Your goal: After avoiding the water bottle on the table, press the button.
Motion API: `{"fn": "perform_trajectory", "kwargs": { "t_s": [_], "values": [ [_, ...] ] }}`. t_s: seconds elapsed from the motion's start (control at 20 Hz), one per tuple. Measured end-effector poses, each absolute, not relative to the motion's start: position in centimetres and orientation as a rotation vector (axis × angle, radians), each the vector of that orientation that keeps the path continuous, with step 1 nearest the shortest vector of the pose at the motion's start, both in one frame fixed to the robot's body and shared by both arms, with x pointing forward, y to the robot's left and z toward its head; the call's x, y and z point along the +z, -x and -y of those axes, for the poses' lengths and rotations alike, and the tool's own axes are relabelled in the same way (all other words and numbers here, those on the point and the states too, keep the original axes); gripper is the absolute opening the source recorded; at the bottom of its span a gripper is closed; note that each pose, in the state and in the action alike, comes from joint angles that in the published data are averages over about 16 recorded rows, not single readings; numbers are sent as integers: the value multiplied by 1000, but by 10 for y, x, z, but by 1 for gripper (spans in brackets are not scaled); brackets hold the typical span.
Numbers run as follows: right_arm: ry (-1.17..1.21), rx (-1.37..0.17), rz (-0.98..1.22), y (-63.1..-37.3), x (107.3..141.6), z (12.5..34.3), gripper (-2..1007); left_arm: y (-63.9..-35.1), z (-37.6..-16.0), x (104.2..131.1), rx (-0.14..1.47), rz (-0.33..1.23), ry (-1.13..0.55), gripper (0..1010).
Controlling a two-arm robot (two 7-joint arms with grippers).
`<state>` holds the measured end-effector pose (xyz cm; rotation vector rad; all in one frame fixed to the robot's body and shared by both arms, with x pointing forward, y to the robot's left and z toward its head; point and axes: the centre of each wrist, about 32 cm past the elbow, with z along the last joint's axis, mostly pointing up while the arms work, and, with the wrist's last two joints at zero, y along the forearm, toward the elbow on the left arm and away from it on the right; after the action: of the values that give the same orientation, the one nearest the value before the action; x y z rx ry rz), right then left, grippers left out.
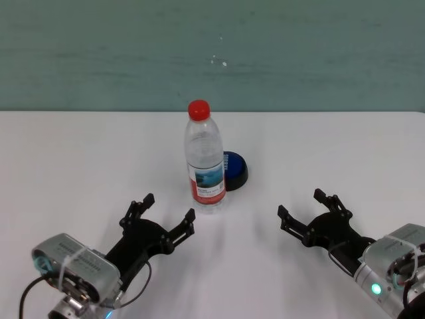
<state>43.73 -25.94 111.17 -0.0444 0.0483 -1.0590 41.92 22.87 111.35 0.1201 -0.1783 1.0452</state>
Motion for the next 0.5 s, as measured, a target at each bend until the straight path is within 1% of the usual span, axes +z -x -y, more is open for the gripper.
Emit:
{"fn": "perform_trajectory", "kwargs": {
  "t_s": [0.5],
  "values": [
    [44, -1059, -48, -437, 1112, 259, 1003, -419, -229, 1113, 1045, 178, -120, 1000]
  ]
}}
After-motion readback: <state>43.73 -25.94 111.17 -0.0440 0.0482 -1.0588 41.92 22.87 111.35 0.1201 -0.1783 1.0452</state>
